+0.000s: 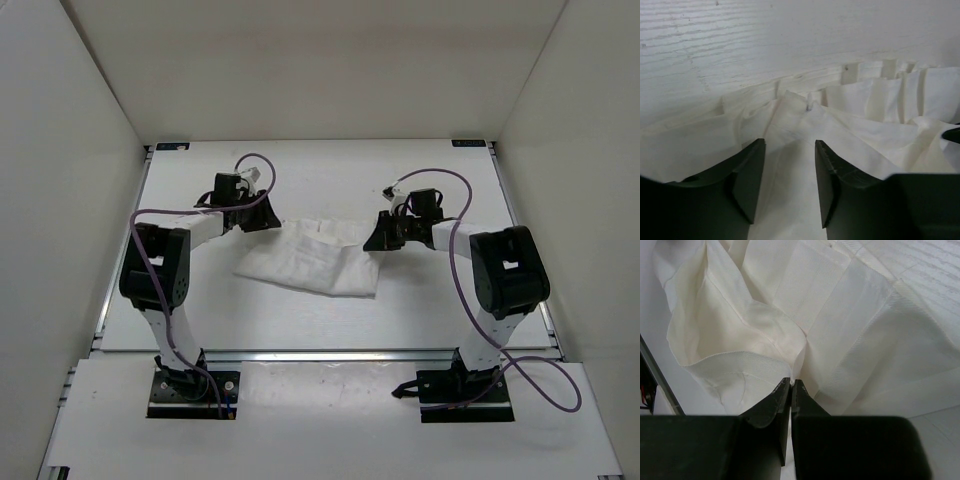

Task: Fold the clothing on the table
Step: Fold the skirt

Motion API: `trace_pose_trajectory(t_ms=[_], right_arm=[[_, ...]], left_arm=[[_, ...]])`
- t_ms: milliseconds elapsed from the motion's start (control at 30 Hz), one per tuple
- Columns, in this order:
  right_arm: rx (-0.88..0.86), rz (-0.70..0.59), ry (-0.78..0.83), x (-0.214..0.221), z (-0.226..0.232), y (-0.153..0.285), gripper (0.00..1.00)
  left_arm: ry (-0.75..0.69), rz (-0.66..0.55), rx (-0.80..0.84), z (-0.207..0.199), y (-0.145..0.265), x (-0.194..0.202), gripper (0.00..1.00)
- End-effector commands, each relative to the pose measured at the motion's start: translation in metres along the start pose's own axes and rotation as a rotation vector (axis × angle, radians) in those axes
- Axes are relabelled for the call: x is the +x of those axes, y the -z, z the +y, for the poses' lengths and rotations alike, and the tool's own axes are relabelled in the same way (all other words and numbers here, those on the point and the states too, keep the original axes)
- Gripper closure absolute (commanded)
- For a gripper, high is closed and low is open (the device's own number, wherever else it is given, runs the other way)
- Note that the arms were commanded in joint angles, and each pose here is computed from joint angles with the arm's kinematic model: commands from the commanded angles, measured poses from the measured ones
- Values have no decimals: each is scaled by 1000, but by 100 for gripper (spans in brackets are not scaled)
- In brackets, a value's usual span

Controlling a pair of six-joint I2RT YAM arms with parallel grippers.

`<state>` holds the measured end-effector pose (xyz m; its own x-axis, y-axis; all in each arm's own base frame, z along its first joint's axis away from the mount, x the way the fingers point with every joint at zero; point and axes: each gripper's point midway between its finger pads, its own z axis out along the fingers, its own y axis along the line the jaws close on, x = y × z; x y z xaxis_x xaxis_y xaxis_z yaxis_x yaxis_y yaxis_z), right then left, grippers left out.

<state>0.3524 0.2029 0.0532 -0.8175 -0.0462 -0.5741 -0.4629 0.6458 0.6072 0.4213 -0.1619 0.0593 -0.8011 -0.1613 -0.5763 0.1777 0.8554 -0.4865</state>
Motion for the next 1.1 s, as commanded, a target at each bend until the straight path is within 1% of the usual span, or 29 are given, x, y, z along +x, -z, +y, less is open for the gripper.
trace_pose_trajectory(t_ms=[0, 33, 100, 133, 167, 233, 267, 300, 367, 400, 433, 500, 533, 567, 600, 700, 833, 867, 900, 933, 967, 1000, 1033, 1067], right_arm=[[-35, -60, 96, -27, 20, 7, 99], [-37, -64, 99, -28, 21, 9, 100], [-39, -63, 92, -27, 23, 9, 100], [-32, -64, 93, -27, 21, 9, 99], [-35, -61, 97, -27, 22, 9, 100], [-39, -61, 94, -28, 23, 10, 100], [-35, -61, 89, -27, 23, 10, 99], [-39, -56, 86, -25, 22, 8, 99], [-43, -55, 80, -26, 24, 9, 100], [-39, -56, 85, -26, 23, 10, 100], [-42, -55, 89, -26, 24, 9, 100], [-46, -57, 88, -26, 25, 10, 100], [-47, -62, 87, -28, 25, 11, 99], [-46, -66, 90, -30, 26, 13, 100], [-50, -68, 90, -31, 30, 14, 100], [-44, -82, 103, -36, 35, 24, 100], [-29, -134, 151, -47, 53, 50, 100], [-23, -136, 150, -45, 54, 55, 100], [-8, -166, 168, -50, 58, 65, 100], [-13, -191, 194, -55, 68, 76, 100], [-8, -187, 181, -52, 67, 81, 100], [-9, -195, 194, -51, 74, 92, 100], [-8, -199, 214, -47, 83, 101, 100], [1, -198, 215, -43, 84, 106, 100]], left_arm=[[-51, -4, 7, -6, -4, -10, 43], [-57, -21, -11, -4, -5, -17, 40], [-84, -6, -30, -2, -10, -13, 39], [-104, -24, -24, -8, -11, -20, 38], [-101, -11, -36, -3, -15, -17, 38], [-109, -1, -32, -6, -20, -18, 37], [-114, 22, -28, -7, -24, -9, 39], [-116, 9, -20, -8, -25, -14, 41], [-120, 23, -1, -14, -30, -10, 47], [-125, 31, 0, -17, -32, -6, 56], [-134, 40, 1, -18, -34, -3, 59], [-143, 46, 1, -20, -36, -5, 70], [-151, 59, -7, -18, -38, -3, 79], [-144, 74, -9, -16, -38, 0, 85], [-142, 61, -3, -18, -38, -6, 100], [-128, 65, 14, -20, -33, -5, 100], [-146, 2, 52, -42, -5, -19, 100], [-145, -19, 68, -51, 9, -22, 100], [-132, -20, 69, -51, 15, -19, 100], [-129, -46, 89, -60, 30, -25, 100], [-121, -79, 101, -67, 47, -27, 100], [-118, -73, 110, -69, 53, -18, 100], [-122, -108, 120, -77, 69, -23, 100], [-120, -128, 122, -80, 85, -18, 100]])
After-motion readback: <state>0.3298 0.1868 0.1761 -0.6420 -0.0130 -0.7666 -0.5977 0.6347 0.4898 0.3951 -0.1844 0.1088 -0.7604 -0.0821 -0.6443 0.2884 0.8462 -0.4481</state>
